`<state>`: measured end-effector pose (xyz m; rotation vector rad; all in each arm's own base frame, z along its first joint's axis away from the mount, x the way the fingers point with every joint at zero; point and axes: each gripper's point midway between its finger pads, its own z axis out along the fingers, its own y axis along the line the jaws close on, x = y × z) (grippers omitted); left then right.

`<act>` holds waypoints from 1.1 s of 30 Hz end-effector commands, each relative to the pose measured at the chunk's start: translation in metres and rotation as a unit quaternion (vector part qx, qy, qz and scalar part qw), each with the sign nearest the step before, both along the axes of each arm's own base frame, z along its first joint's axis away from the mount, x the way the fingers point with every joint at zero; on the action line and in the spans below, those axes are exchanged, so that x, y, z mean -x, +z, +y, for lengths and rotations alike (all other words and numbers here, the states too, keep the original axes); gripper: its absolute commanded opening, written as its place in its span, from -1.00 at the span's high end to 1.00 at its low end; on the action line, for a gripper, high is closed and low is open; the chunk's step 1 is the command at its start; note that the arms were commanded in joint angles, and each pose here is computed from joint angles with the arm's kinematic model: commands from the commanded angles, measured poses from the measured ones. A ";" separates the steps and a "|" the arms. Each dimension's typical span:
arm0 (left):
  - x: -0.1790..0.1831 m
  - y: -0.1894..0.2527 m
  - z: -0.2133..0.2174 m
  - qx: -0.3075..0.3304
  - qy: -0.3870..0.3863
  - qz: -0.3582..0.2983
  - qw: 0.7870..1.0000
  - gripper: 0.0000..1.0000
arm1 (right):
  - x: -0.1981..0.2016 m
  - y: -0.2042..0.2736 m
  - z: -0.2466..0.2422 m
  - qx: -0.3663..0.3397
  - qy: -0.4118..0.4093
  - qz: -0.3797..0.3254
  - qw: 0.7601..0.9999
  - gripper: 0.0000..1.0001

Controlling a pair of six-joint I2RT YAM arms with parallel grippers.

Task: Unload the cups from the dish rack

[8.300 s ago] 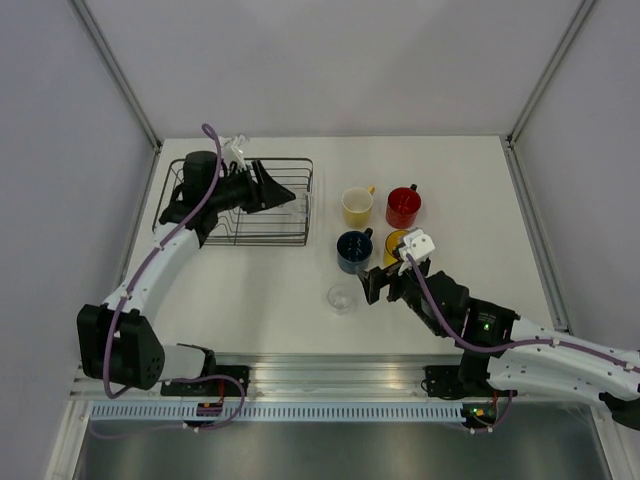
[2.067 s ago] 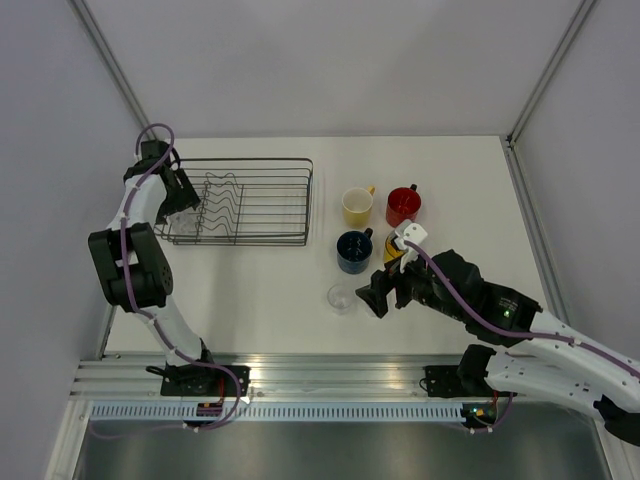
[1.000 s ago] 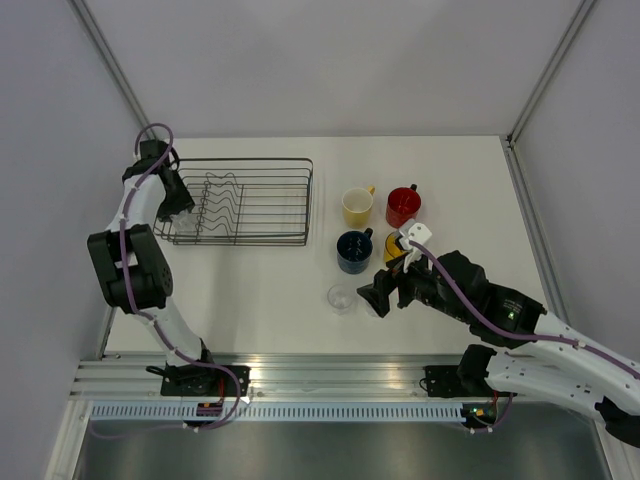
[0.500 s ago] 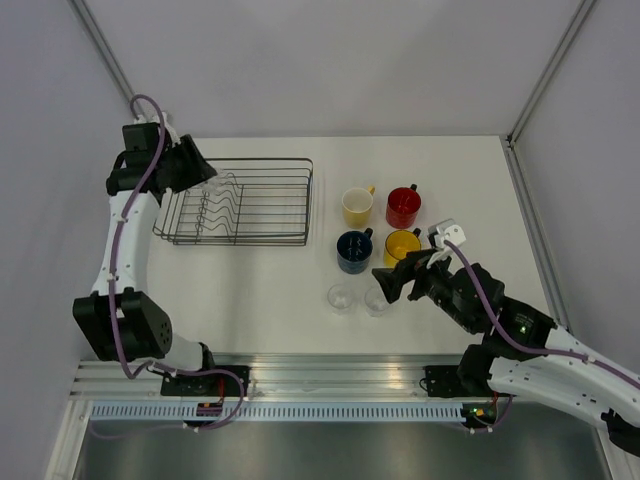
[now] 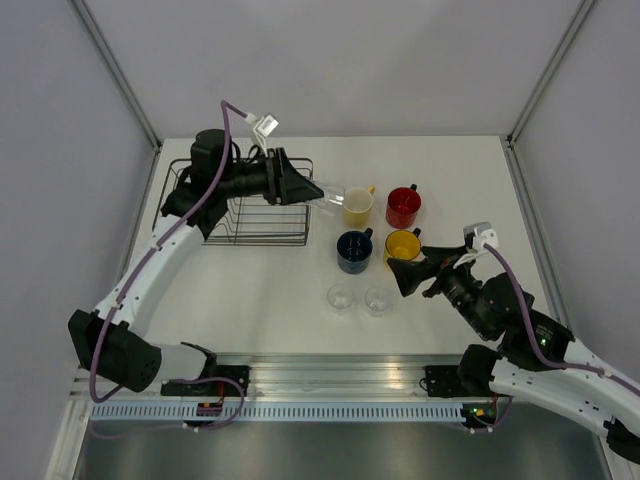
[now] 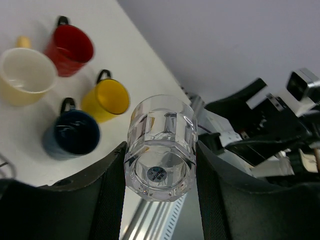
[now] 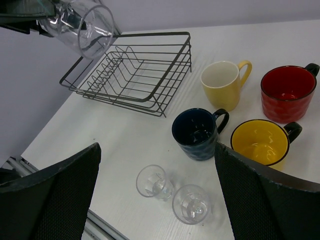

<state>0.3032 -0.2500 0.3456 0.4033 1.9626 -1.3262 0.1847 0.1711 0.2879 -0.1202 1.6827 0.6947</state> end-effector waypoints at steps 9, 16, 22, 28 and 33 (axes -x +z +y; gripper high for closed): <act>0.112 0.065 -0.066 0.193 -0.165 -0.044 0.966 0.95 | 0.053 0.067 0.013 -0.085 0.154 -0.077 0.981 -0.72; 0.150 0.063 -0.091 0.261 -0.176 -0.018 0.949 0.95 | 0.084 0.094 0.031 -0.110 0.251 -0.087 0.958 -0.34; 0.163 0.058 -0.102 0.283 -0.179 -0.002 0.942 0.95 | 0.083 0.093 0.045 -0.101 0.269 -0.072 0.955 -0.13; 0.172 0.054 -0.108 0.303 -0.184 0.022 0.935 0.95 | 0.082 0.096 0.050 -0.100 0.274 -0.078 0.953 0.31; 0.179 0.049 -0.112 0.307 -0.195 0.039 0.931 0.95 | 0.081 0.094 0.052 -0.092 0.276 -0.086 0.953 0.45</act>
